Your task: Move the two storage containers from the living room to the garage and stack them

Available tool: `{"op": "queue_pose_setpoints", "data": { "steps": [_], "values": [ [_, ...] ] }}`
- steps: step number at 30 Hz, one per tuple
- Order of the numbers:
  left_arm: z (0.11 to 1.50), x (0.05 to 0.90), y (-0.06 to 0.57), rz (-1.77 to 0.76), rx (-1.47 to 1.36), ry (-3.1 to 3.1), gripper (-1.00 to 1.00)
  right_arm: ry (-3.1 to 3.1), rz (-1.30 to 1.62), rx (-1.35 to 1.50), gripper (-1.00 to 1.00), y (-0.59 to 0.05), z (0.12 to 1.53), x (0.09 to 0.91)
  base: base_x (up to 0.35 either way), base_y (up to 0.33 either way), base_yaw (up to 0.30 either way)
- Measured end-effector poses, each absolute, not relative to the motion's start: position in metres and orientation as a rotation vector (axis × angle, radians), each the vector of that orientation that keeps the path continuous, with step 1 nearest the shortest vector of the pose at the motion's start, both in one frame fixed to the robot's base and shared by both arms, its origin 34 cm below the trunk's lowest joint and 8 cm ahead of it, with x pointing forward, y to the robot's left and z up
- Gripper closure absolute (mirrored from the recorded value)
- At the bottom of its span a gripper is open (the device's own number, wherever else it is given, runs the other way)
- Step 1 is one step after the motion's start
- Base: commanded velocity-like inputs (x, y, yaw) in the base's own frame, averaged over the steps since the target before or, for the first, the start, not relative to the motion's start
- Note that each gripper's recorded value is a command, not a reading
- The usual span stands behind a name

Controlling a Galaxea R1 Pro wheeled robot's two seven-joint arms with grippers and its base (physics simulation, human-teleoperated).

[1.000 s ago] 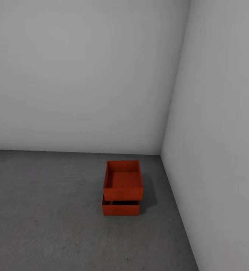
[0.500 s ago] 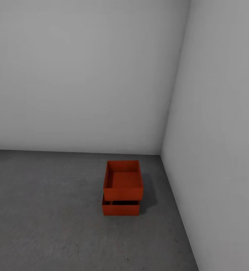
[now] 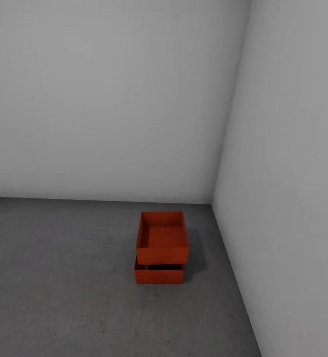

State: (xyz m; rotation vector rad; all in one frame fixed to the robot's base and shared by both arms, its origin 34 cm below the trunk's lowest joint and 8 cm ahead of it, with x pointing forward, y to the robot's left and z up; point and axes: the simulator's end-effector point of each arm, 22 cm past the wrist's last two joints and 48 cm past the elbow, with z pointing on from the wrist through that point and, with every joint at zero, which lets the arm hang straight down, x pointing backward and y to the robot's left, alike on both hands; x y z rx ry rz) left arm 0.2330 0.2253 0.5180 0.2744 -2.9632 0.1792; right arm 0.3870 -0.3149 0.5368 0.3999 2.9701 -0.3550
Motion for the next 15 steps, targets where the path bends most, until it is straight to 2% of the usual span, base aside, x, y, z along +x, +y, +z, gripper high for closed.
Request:
{"op": "queue_pose_setpoints", "data": {
  "steps": [15],
  "values": [
    [0.5180,0.2330,0.2252,0.179,0.275,-2.963,-1.00,2.970,-0.355,0.400,-1.00,-0.3149,0.5368,0.3872,0.000,0.000,0.000]
  ]
}}
